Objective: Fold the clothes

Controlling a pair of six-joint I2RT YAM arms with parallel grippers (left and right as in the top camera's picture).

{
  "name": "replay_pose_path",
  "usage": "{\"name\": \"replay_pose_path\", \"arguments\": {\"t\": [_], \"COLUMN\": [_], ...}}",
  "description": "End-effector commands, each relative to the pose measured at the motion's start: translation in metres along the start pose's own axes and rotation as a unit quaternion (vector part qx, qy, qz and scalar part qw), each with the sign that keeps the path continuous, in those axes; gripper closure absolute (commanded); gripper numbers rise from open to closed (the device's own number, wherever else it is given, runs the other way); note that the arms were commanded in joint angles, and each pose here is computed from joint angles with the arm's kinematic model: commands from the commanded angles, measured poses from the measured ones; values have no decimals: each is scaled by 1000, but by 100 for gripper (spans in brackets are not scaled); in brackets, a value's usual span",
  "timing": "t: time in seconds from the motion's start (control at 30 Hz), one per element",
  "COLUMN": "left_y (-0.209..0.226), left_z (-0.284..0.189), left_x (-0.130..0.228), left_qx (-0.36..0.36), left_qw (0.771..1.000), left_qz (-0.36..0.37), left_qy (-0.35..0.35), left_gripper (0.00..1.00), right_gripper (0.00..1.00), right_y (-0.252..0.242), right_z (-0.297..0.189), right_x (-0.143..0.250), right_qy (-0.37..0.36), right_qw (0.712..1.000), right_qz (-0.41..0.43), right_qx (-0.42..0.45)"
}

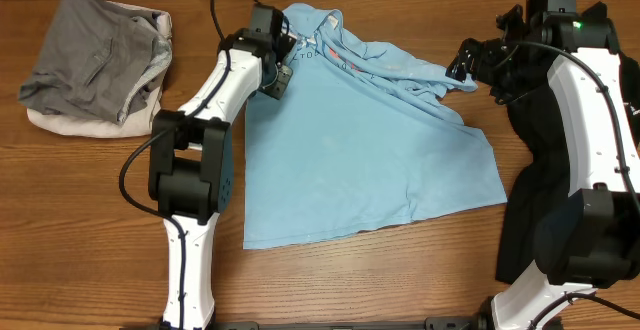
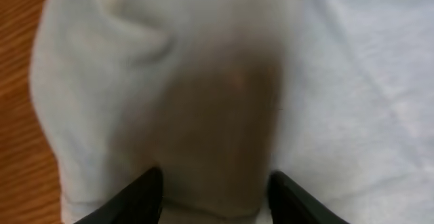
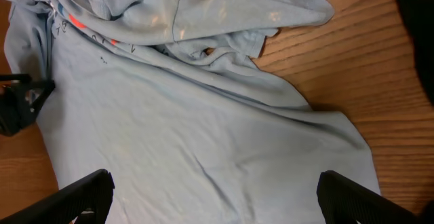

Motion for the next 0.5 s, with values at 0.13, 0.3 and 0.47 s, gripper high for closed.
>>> {"name": "replay_pose_path", "arguments": {"t": [0.13, 0.3, 0.47], "left_y": [69, 82, 87], "left_z": [-1, -2, -13], "left_x": [18, 24, 13], "left_qx": [122, 135, 127], "left_qw": [968, 961, 963], "left_qz": [-219, -238, -231], "left_qy": [-29, -32, -55], "left_gripper": [40, 38, 37], "right_gripper": [0, 0, 0], "right_y": [3, 4, 4], "right_z": [-8, -8, -8], "right_x": [-2, -4, -5], "right_qy": [-14, -23, -25], "right_qw": [1000, 1000, 999], "right_qz": [-18, -20, -21], "right_qx": [-3, -6, -5]}}
Point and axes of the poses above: each gripper's point midway between its finger pads, its own z axis out along the fingers, its own y axis along the line the jaws close on, x = y × z, the point moved 9 cm from there along -z, back along the fingers, and after that the axes turned 6 degrees about z, right-handed, at the moved point
